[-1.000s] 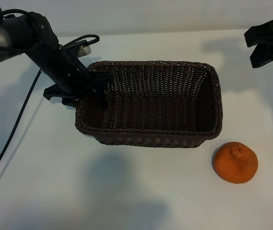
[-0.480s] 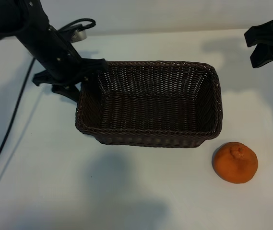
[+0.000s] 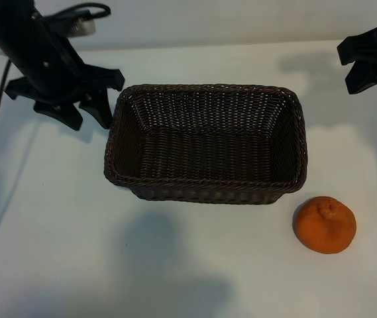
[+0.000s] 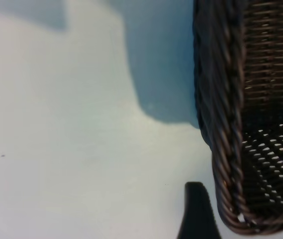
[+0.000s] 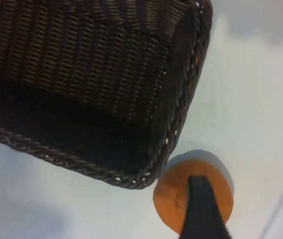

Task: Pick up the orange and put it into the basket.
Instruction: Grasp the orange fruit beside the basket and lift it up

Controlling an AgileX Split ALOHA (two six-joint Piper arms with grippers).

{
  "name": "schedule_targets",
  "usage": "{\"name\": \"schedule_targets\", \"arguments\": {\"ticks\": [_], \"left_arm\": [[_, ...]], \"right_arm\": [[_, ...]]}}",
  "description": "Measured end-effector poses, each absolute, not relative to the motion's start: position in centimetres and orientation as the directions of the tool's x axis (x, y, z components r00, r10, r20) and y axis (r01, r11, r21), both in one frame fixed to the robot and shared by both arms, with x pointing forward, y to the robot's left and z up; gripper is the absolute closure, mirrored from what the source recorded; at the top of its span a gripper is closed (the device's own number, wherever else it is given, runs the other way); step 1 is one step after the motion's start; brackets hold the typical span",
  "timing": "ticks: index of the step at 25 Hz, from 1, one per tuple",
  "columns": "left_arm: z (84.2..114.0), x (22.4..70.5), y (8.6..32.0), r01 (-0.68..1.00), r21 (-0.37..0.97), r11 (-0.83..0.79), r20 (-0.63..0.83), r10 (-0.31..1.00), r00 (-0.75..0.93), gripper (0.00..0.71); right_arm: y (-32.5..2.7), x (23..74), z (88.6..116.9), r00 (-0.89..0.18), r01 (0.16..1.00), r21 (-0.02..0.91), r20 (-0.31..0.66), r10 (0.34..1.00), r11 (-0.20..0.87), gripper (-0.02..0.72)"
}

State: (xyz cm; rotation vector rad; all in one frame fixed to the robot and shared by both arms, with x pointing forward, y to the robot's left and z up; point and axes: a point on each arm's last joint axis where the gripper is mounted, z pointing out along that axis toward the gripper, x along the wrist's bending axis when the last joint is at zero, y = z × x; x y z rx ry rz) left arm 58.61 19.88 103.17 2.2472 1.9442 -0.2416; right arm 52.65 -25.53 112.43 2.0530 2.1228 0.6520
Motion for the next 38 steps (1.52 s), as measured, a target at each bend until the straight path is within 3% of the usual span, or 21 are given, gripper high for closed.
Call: {"name": "schedule_targets", "arguments": {"ticks": [15,23,26,32,38], "left_arm": [[109.8,55.5,20.7,0.958,0.217,-0.187,-0.220,0.947,0.235,0.189],[113.2,53.2,20.4,0.933,0.314,-0.174,-0.301,0.914,0.271,0.189],[113.0,52.5,20.5,0.937,0.304,-0.174,-0.306,0.913,0.269,0.189],[109.7,51.5,20.8,0.954,0.200,-0.224,-0.301,0.912,0.277,0.189],[109.2,51.3,20.8,0.951,0.189,-0.244,-0.298,0.909,0.292,0.189]], "right_arm": [[-25.5,52.7,112.4,-0.074,0.925,0.381,0.210,0.975,-0.012,0.270],[-25.5,52.7,112.4,-0.075,0.924,0.381,0.210,0.975,-0.011,0.270],[-25.5,52.7,112.4,-0.075,0.924,0.381,0.210,0.975,-0.011,0.270],[-25.4,52.6,112.5,-0.074,0.925,0.380,0.223,0.972,-0.017,0.270],[-25.2,52.6,112.5,-0.073,0.926,0.376,0.252,0.965,-0.028,0.270]]}}
